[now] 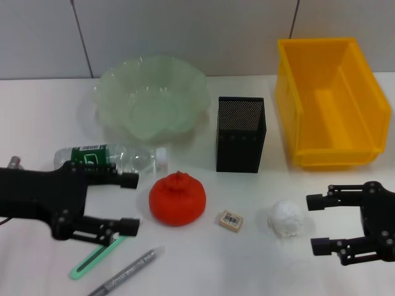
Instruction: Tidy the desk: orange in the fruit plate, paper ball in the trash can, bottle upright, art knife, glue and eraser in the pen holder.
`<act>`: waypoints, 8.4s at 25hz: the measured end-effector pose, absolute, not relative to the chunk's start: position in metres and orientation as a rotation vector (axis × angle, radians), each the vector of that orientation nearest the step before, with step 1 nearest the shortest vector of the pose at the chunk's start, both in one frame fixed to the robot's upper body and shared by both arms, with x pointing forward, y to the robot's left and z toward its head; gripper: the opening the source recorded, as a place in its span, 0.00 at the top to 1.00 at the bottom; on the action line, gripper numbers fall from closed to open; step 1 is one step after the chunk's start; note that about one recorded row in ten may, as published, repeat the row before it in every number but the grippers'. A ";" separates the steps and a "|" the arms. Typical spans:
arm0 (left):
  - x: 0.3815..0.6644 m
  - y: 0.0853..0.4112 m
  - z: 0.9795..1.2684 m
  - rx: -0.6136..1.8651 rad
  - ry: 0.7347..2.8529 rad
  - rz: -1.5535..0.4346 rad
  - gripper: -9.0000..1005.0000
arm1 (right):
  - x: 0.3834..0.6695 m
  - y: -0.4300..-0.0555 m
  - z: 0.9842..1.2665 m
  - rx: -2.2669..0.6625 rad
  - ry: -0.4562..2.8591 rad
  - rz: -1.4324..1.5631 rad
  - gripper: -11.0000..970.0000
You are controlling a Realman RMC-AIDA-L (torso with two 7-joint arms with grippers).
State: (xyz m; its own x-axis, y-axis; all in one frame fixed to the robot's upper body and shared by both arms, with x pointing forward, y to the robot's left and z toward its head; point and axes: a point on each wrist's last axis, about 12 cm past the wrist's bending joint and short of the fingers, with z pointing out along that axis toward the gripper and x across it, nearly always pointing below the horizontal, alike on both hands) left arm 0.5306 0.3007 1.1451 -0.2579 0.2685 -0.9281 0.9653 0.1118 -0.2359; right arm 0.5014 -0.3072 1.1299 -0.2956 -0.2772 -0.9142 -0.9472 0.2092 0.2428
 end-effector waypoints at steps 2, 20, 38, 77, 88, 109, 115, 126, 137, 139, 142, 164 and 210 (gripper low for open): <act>0.533 0.299 1.144 1.224 1.646 -1.167 0.14 | 0.501 -0.310 1.130 -1.143 1.734 1.110 0.20; 0.578 0.229 1.092 1.121 1.793 -0.870 0.14 | 0.497 -0.331 1.137 -1.059 1.768 1.026 0.20; 0.573 0.225 1.054 1.125 1.861 -0.745 0.19 | 0.507 -0.320 1.139 -1.073 1.755 1.027 0.20; 0.638 0.246 1.148 0.696 1.733 -0.641 0.86 | 0.522 -0.307 1.135 -0.982 1.759 1.060 0.20; 0.676 0.210 1.131 0.593 1.865 -0.453 0.93 | 0.523 -0.304 1.136 -0.991 1.746 1.066 0.20; 0.661 0.208 1.138 0.646 1.772 -0.606 0.26 | 0.530 -0.300 1.134 -0.983 1.766 1.044 0.20; 0.608 0.240 1.147 0.832 1.612 -0.818 0.14 | 0.543 -0.302 1.166 -0.930 1.961 0.969 0.20; 0.515 0.298 1.130 0.985 1.519 -1.057 0.14 | 0.586 -0.248 1.203 -1.039 2.503 0.686 0.20; 0.486 0.309 1.126 1.070 1.477 -1.166 0.14 | 0.598 -0.197 1.183 -1.104 2.742 0.426 0.19; 0.486 0.309 1.126 1.070 1.477 -1.166 0.14 | 0.600 -0.192 1.175 -1.106 2.751 0.384 0.19; 0.474 0.309 1.116 1.175 1.514 -1.202 0.14 | 0.602 -0.186 1.165 -1.121 2.760 0.365 0.19; 0.478 0.316 1.089 1.083 1.672 -1.072 0.14 | 0.601 -0.154 1.147 -1.231 2.785 0.257 0.34; 0.493 0.317 1.080 0.946 1.724 -0.949 0.14 | 0.623 -0.239 1.201 -0.937 2.375 0.044 0.31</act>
